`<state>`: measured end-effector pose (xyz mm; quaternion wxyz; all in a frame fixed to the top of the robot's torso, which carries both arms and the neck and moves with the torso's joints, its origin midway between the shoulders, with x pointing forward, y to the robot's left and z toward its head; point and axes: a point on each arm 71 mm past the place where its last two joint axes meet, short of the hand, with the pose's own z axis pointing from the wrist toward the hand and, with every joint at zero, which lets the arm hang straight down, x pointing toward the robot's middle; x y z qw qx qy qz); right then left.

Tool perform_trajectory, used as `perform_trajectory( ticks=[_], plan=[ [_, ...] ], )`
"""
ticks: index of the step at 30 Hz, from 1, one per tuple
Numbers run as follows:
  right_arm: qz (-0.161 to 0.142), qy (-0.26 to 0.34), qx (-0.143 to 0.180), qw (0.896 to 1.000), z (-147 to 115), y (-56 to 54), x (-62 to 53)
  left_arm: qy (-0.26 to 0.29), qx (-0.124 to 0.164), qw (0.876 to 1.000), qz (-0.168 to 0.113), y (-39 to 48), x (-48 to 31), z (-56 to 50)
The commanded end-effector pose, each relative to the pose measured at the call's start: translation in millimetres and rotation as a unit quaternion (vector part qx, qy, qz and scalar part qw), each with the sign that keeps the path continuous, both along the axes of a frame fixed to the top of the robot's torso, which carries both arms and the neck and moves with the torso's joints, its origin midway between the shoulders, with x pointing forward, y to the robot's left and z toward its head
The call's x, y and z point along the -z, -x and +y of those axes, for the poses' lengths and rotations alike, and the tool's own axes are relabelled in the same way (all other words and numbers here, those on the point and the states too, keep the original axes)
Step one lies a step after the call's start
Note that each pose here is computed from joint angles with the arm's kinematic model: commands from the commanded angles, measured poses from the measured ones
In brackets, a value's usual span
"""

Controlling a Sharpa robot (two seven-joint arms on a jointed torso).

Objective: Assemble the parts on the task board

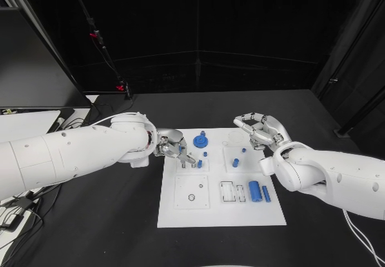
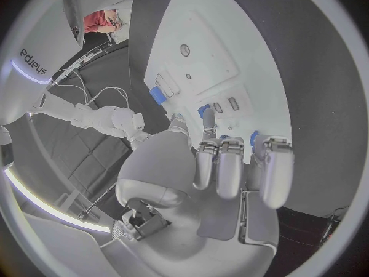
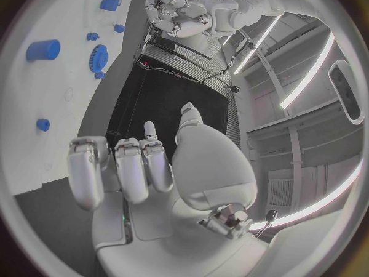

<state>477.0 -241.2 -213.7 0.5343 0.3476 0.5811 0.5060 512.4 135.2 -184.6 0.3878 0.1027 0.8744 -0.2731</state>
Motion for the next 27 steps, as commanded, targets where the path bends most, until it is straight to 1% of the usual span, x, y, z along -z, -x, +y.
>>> perform_trajectory(
  ticks=[1, 7, 21, 27],
  plan=[
    [-0.001, -0.001, 0.002, 1.0, 0.3, 0.1, -1.2, -0.019, 0.007, 1.0, 0.013, -0.6, 3.6, -1.4],
    [-0.001, -0.001, 0.001, 1.0, 0.9, 0.1, -1.1, -0.024, 0.009, 1.0, 0.017, -2.8, 6.6, -6.9],
    [-0.001, 0.0, 0.003, 1.0, 0.0, 0.5, -1.3, -0.024, 0.002, 1.0, 0.015, -12.4, 11.8, -10.9],
    [-0.002, 0.0, 0.004, 1.0, -0.3, 0.8, -1.6, -0.044, -0.007, 0.999, 0.024, -13.7, 17.4, -15.7]
  ],
)
